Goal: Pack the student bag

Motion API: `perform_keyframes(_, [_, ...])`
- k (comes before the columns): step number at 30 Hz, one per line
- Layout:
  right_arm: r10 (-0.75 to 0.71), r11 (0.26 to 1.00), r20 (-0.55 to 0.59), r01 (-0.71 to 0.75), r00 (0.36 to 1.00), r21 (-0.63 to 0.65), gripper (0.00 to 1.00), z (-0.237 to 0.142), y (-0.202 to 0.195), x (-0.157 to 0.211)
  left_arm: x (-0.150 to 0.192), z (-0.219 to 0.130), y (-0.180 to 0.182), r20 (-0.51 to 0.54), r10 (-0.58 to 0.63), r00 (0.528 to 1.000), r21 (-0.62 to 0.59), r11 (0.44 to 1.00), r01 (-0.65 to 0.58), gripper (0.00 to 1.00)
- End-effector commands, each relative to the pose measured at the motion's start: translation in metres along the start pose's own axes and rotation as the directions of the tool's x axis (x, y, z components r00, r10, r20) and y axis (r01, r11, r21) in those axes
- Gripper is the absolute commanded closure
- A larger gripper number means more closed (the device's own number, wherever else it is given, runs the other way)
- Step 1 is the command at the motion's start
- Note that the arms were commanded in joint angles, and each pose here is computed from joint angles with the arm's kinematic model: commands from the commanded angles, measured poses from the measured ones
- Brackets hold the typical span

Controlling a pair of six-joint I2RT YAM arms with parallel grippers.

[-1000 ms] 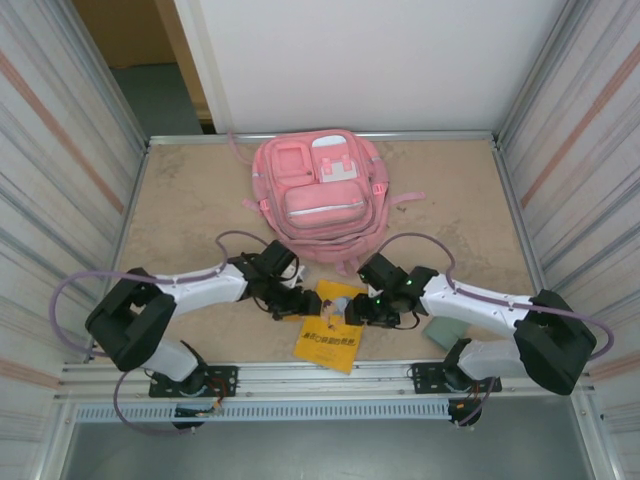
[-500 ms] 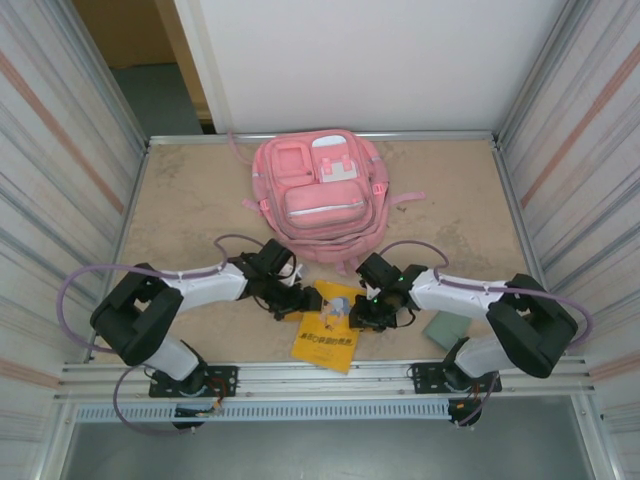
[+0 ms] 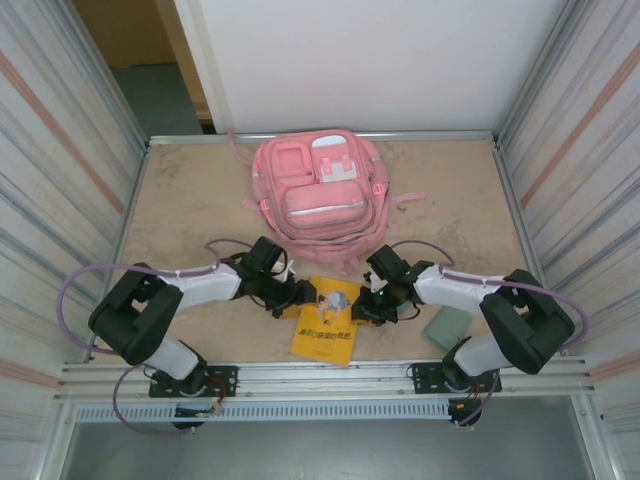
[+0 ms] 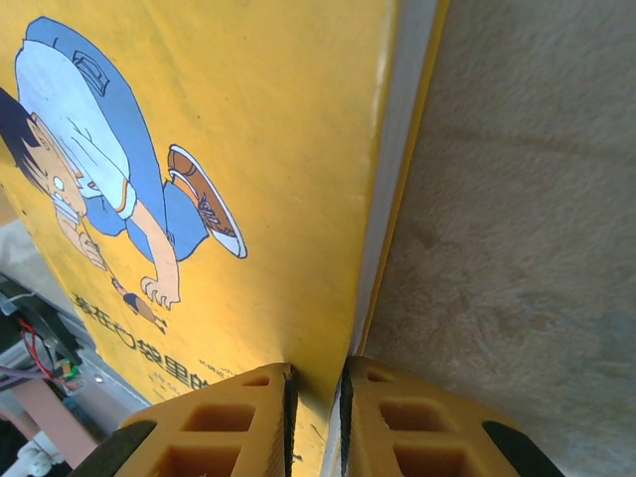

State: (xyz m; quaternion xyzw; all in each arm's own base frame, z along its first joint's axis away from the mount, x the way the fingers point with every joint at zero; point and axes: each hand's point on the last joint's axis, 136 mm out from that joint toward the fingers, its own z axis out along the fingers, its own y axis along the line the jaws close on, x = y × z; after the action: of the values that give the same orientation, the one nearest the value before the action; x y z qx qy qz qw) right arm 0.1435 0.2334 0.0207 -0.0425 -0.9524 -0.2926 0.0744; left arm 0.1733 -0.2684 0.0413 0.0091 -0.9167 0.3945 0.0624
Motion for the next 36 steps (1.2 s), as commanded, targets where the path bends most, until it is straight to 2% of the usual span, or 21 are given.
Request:
perform_keyframes(1, [-0.127, 0.987, 0.072, 0.133, 0.989, -0.089, 0.81, 0.004, 0.026, -0.022, 0.007, -0.016, -0.048, -0.041, 0.092, 0.995, 0.205, 0.975, -0.081, 0.38])
perform_keyframes(6, [-0.146, 0.982, 0.08, 0.154, 0.986, -0.112, 0.8, 0.009, 0.026, -0.027, 0.004, -0.03, -0.046, -0.003, 0.051, 0.999, 0.243, 0.969, -0.048, 0.42])
perform_keyframes(10, [-0.143, 0.981, 0.093, 0.153, 0.985, -0.12, 0.8, 0.009, 0.028, -0.029, 0.009, -0.025, -0.052, -0.037, 0.077, 0.996, 0.255, 0.965, -0.065, 0.44])
perform_keyframes(17, [-0.14, 0.977, 0.103, 0.154, 0.985, -0.15, 0.79, 0.016, 0.031, -0.034, 0.011, -0.009, -0.054, -0.088, 0.031, 0.996, 0.267, 0.964, -0.006, 0.42])
perform_keyframes(19, [-0.147, 0.975, 0.104, 0.162, 0.984, -0.152, 0.79, 0.018, 0.03, -0.034, 0.014, -0.004, -0.054, -0.11, 0.036, 0.993, 0.269, 0.963, -0.005, 0.45])
perform_keyframes(22, [-0.151, 0.975, 0.104, 0.166, 0.983, -0.148, 0.79, 0.02, 0.028, -0.035, 0.014, -0.001, -0.068, -0.104, 0.037, 0.994, 0.356, 0.935, 0.003, 0.5])
perform_keyframes(32, [-0.151, 0.985, 0.09, 0.157, 0.984, -0.066, 0.81, 0.022, 0.019, -0.035, 0.009, -0.011, -0.096, -0.04, 0.149, 0.988, 0.45, 0.886, -0.115, 0.6])
perform_keyframes(36, [-0.141, 0.987, 0.12, 0.148, 0.983, -0.053, 0.83, 0.018, 0.016, -0.038, 0.016, -0.016, -0.097, -0.061, 0.159, 0.985, 0.437, 0.892, -0.117, 0.56])
